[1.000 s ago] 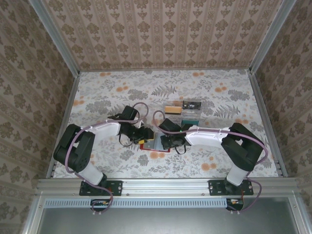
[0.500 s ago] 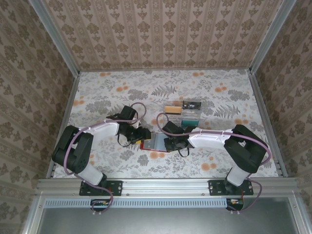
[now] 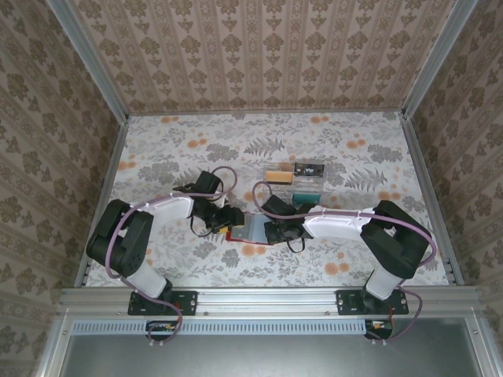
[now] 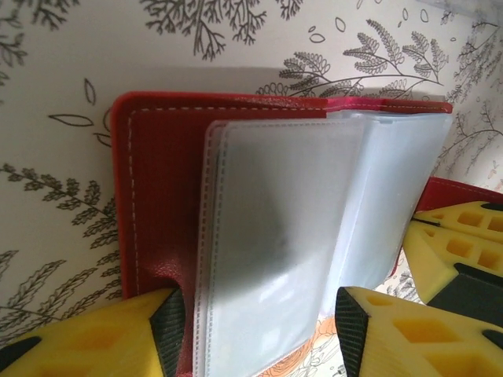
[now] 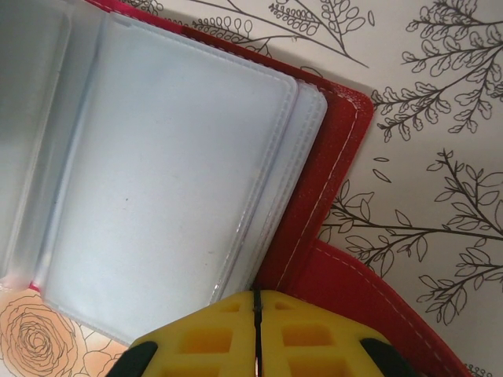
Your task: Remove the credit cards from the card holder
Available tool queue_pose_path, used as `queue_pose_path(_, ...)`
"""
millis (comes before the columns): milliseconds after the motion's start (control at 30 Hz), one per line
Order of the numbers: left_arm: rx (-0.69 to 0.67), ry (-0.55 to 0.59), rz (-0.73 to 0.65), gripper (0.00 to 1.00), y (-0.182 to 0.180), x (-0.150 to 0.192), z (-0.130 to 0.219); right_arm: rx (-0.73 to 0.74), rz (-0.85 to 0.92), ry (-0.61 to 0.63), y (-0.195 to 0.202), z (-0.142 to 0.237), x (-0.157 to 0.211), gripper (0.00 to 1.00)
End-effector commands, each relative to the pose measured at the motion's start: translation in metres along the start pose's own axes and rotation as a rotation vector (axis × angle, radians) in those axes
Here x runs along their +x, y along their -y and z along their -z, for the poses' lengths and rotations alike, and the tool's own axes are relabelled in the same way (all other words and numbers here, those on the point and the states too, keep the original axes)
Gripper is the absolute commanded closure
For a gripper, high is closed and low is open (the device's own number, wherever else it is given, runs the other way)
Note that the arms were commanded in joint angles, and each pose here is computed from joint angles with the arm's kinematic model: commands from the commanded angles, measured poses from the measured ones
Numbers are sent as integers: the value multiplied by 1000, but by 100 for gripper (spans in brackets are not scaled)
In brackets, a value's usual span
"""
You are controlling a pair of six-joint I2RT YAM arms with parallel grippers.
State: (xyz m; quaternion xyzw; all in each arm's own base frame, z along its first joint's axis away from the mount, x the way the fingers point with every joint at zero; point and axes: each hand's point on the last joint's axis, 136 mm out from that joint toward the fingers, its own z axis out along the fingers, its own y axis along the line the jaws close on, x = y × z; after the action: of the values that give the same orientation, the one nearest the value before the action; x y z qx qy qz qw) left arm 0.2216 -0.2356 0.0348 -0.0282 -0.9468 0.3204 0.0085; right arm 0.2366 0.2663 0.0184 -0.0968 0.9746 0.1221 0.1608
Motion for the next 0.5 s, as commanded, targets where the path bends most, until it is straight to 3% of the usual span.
queue_pose_path(0, 62, -38, -37, 43, 13, 10, -7, 23, -18, -49, 10, -12, 15, 91)
queue_pose_path(100, 55, -39, -37, 42, 14, 11, -5, 24, -16, -51, 11, -13, 15, 91)
queue_pose_path(267, -70, 14, -20, 43, -4, 6, 7, 26, -15, -52, 11, -13, 16, 91)
queue_pose_path(467, -76, 74, -31, 43, 0, -3, 20, 27, -16, -52, 11, -13, 16, 91)
